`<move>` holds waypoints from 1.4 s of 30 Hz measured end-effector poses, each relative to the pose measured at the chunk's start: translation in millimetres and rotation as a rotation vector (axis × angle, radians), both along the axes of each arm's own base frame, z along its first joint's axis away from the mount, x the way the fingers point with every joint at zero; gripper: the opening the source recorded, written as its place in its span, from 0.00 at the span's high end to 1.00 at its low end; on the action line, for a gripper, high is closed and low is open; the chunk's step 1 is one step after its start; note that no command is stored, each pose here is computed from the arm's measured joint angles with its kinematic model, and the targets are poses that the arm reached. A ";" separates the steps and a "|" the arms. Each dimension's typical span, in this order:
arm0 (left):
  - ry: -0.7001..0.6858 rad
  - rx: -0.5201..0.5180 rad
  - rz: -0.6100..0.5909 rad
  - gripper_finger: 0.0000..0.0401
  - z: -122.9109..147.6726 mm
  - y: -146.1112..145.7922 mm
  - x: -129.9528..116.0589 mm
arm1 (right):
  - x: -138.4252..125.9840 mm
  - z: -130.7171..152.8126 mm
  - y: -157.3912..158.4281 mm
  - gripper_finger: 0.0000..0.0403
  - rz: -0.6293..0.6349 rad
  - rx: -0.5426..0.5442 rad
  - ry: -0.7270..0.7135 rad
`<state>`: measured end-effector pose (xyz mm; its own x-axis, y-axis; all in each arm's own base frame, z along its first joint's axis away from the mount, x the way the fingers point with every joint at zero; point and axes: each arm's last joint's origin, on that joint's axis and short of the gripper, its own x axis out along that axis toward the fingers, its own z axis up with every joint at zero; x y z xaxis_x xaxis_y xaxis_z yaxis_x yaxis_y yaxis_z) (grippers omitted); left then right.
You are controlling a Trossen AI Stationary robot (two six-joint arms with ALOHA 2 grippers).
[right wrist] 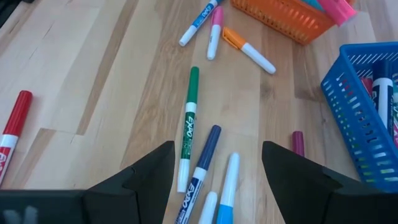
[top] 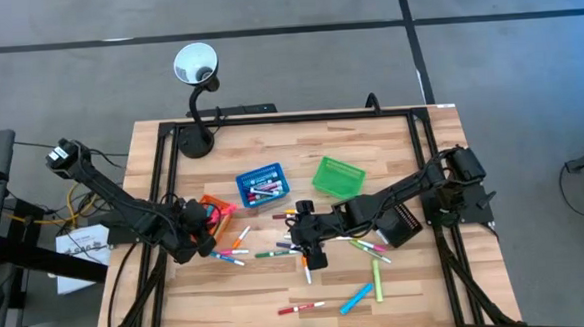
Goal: Pick & Place Markers
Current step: Put the bottom pink highlighter pen into the orange basket
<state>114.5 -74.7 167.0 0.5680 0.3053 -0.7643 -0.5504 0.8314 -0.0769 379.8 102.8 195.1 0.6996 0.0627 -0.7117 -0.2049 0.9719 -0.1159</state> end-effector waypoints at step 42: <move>0.167 -0.119 0.134 0.74 -10.6 -2.9 -2.7 | -0.1 0.0 0.3 0.42 -0.004 0.007 0.001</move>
